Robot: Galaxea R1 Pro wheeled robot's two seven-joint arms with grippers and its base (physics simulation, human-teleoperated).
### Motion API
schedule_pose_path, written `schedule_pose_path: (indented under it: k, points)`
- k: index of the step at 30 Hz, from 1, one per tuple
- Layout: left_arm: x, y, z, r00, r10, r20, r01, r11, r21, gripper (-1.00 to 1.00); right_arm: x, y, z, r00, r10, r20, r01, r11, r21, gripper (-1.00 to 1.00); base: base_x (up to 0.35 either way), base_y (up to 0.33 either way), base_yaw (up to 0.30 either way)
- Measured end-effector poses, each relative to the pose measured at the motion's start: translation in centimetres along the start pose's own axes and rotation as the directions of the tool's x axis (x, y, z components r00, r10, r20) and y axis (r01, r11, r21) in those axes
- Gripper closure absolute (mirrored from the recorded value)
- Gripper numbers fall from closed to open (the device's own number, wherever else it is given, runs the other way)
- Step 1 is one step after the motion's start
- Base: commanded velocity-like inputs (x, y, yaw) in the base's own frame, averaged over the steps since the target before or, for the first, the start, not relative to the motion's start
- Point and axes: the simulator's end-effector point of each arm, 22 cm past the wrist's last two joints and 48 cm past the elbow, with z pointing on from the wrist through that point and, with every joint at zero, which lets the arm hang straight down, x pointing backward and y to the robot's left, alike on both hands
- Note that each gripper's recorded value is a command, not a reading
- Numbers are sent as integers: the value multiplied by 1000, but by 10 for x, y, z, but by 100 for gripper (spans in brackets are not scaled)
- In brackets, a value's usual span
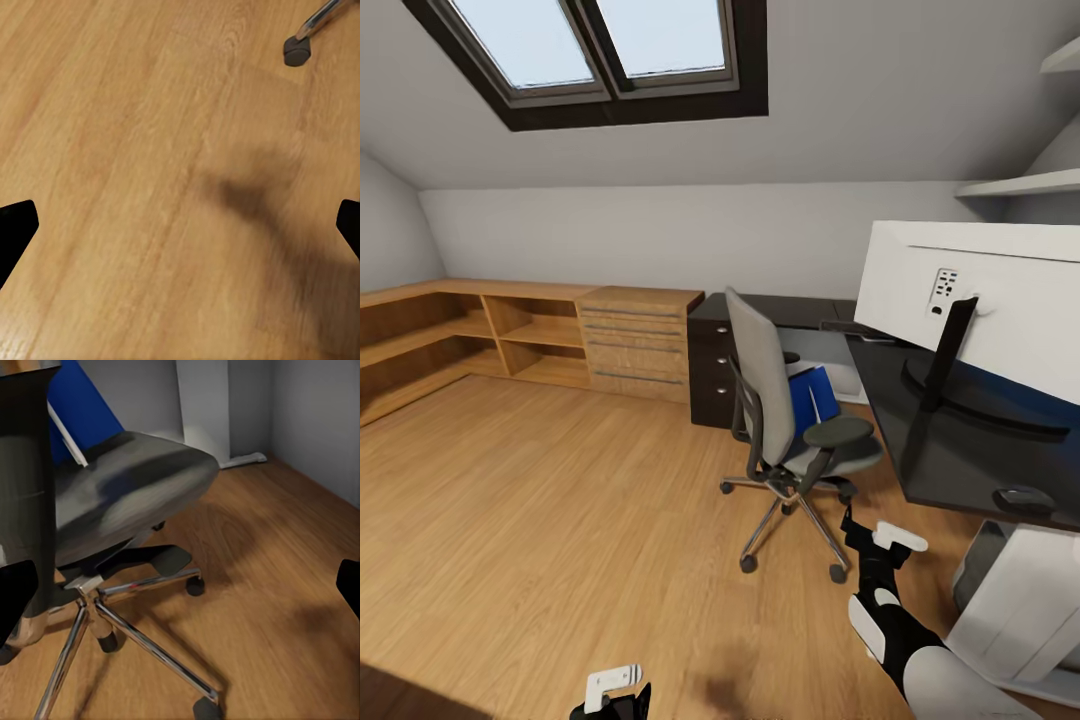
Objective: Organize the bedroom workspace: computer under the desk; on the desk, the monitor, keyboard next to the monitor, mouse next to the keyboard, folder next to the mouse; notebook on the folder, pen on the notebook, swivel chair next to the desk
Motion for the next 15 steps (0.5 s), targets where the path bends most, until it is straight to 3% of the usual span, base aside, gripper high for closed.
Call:
schedule_pose_path:
  k: [15]
  points:
    - [25,6,19,1000,-1,0,1,1000,1,-100,31,-8,0,1000,0,1,0,1000,1,-100,0,0,0]
